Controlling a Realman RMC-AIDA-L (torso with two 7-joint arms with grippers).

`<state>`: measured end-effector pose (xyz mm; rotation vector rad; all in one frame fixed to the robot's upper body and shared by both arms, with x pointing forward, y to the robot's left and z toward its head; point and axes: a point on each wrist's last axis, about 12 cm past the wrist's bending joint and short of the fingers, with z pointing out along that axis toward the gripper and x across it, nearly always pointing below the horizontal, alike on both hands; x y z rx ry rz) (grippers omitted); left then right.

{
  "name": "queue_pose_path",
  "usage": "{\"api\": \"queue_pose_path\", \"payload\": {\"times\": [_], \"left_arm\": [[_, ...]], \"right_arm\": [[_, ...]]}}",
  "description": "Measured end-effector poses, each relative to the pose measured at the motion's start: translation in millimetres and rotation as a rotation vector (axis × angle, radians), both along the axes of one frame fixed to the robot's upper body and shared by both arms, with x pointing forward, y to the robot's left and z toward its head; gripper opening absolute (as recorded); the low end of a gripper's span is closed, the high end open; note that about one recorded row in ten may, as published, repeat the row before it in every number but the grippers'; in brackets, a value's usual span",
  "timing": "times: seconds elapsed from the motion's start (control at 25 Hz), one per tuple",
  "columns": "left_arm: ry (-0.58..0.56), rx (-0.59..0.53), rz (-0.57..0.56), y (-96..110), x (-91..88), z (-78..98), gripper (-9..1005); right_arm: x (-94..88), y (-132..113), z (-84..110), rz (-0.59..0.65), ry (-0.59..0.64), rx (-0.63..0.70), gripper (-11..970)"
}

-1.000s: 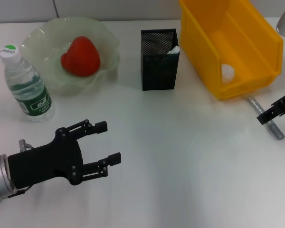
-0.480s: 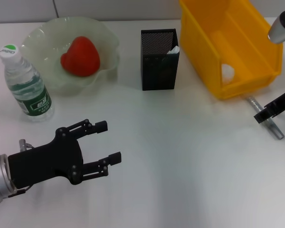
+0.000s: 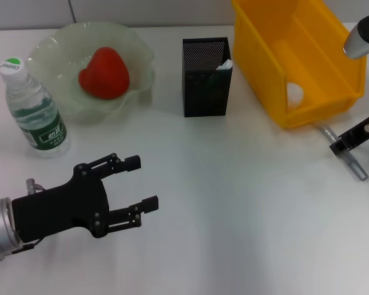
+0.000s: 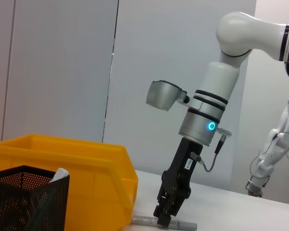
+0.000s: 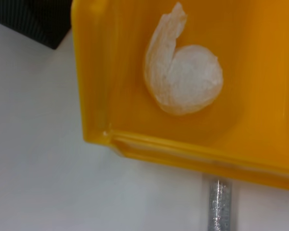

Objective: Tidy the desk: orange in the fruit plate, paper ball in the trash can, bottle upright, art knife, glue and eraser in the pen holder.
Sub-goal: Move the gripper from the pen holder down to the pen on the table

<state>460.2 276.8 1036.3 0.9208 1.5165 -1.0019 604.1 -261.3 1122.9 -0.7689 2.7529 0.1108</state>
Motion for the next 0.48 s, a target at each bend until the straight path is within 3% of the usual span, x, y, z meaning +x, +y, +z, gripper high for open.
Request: {"api": "queue_pose_path", "payload": {"times": [0.48], "left_arm": [[0.001,-0.002,-0.002,0.1,1.1,0.9,802]], "right_arm": [[0.6,1.5,-5.9,0.004,0.009,0.003,284]]}}
